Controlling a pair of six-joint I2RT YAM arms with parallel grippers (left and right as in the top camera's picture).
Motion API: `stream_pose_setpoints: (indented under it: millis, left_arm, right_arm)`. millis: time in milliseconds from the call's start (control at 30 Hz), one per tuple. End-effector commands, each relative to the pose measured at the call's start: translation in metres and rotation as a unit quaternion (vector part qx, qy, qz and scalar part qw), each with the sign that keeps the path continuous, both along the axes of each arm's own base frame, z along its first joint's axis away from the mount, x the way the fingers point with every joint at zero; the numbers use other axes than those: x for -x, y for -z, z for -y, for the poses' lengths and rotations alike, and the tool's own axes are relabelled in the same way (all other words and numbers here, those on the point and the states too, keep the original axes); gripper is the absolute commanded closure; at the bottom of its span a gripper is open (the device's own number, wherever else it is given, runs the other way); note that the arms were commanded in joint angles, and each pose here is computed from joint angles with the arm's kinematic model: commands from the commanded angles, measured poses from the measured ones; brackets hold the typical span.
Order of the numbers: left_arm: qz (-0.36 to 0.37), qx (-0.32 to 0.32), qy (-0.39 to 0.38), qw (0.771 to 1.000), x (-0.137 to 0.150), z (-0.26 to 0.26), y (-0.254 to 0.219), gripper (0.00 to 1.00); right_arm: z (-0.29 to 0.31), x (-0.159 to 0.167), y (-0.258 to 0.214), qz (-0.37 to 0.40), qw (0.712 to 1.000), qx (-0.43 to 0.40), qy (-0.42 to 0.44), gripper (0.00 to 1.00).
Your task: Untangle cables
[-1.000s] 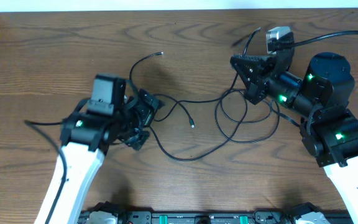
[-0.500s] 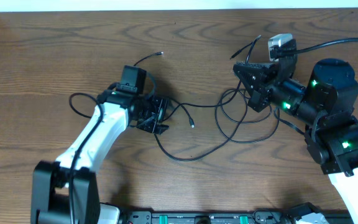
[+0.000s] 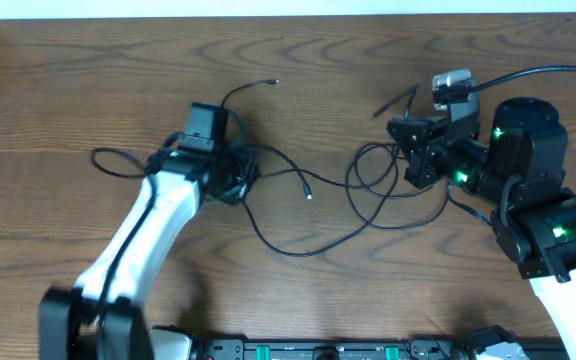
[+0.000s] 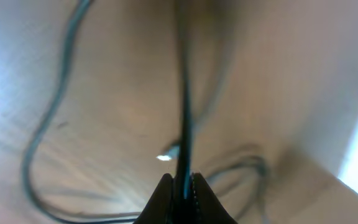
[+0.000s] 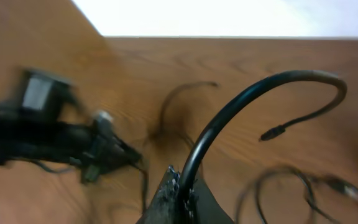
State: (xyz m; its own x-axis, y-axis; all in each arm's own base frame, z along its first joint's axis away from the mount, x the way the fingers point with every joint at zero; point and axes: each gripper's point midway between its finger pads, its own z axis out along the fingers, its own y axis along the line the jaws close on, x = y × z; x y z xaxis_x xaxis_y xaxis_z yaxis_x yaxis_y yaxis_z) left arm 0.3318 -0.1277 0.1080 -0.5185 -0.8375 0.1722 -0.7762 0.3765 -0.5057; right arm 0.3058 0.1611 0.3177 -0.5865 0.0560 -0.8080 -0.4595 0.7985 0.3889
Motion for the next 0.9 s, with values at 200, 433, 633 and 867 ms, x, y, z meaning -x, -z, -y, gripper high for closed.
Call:
stream_pose_setpoints:
  millis: [200, 433, 633, 867]
  left_arm:
    - [0.411, -0.006, 0.121, 0.904, -0.014, 0.011, -0.208, 0.93]
    - [0.522, 0.018, 0.148, 0.840, 0.027, 0.016, -0.280, 0.92]
    - [0.582, 0.055, 0.168, 0.794, 0.038, 0.026, -0.318, 0.93]
    - [0.618, 0.122, 0.289, 0.720, 0.072, 0.059, -0.337, 0.93]
  right_arm:
    - [0.046, -0.005, 0.030, -0.038, 0.989, 0.089, 0.108, 0.99]
    - [0.016, 0.005, 0.050, -0.099, 0.993, 0.051, 0.033, 0.99]
    - [-0.032, 0.019, 0.070, -0.103, 0.981, 0.034, -0.163, 0.99]
    - [-0.079, 0.014, 0.091, -0.162, 0.939, -0.091, -0.289, 0.99]
